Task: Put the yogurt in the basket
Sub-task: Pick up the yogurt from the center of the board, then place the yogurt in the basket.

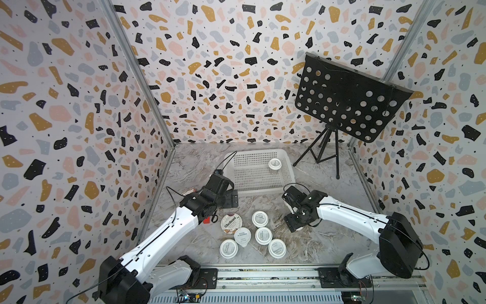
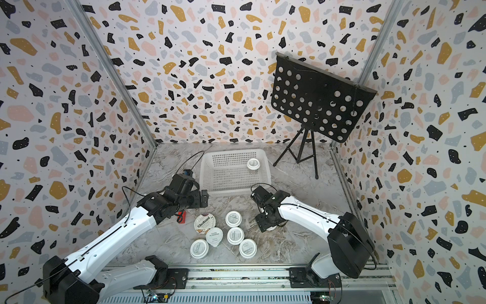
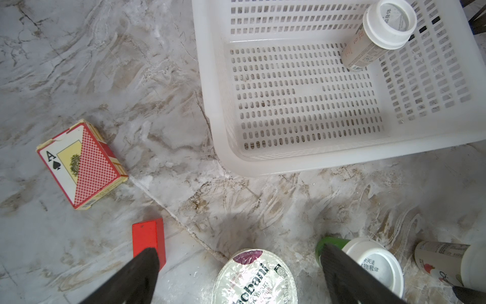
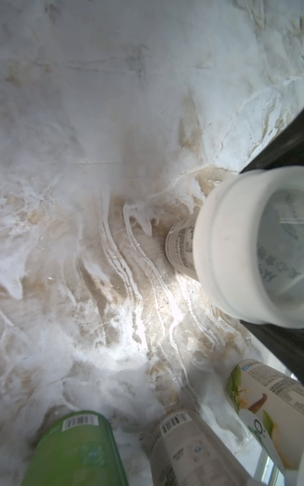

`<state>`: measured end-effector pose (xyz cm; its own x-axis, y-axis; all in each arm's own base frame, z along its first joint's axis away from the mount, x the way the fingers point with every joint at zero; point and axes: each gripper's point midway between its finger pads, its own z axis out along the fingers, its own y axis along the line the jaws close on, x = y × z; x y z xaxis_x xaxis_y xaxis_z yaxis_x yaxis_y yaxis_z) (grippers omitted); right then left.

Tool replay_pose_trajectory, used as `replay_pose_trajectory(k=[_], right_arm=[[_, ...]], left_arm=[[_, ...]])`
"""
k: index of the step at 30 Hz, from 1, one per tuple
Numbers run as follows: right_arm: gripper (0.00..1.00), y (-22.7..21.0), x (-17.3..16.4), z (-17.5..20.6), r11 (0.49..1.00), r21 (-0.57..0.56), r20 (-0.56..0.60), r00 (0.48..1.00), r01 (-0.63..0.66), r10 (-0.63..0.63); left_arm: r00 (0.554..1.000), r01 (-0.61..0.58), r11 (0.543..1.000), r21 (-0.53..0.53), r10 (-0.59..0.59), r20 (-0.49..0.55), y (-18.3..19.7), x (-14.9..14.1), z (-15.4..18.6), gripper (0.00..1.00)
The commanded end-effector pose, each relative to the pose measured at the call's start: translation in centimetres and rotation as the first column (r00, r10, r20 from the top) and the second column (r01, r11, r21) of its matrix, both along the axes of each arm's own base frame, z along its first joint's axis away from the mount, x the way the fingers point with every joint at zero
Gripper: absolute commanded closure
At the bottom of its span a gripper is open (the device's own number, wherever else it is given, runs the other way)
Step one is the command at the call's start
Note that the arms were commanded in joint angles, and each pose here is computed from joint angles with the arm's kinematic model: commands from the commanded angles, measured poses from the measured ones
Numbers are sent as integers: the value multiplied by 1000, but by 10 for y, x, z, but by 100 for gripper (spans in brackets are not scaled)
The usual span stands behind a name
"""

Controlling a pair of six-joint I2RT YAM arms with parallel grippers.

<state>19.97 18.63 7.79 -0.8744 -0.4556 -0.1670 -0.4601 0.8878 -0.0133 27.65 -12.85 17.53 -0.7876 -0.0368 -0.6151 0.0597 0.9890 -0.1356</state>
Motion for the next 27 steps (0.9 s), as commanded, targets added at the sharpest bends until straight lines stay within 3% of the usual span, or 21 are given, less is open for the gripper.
replay_pose_trajectory(k=[1,9,16,27], right_arm=[[24,-3,7,26,1000,6,46,999,-1,1],[23,1,34,71,1000,29,116,993,-7,3],[23,15,83,122,997,74,217,976,-14,-2],[23,51,163,132,993,111,254,967,-29,0]], left_arm=[[999,-1,1000,-10,1,54,-1,6,18,0],[997,8,1000,-14,-7,72,-2,8,26,0],[997,9,1000,-17,-7,79,-3,10,31,0],[997,7,1000,-4,-6,76,-4,18,32,0]])
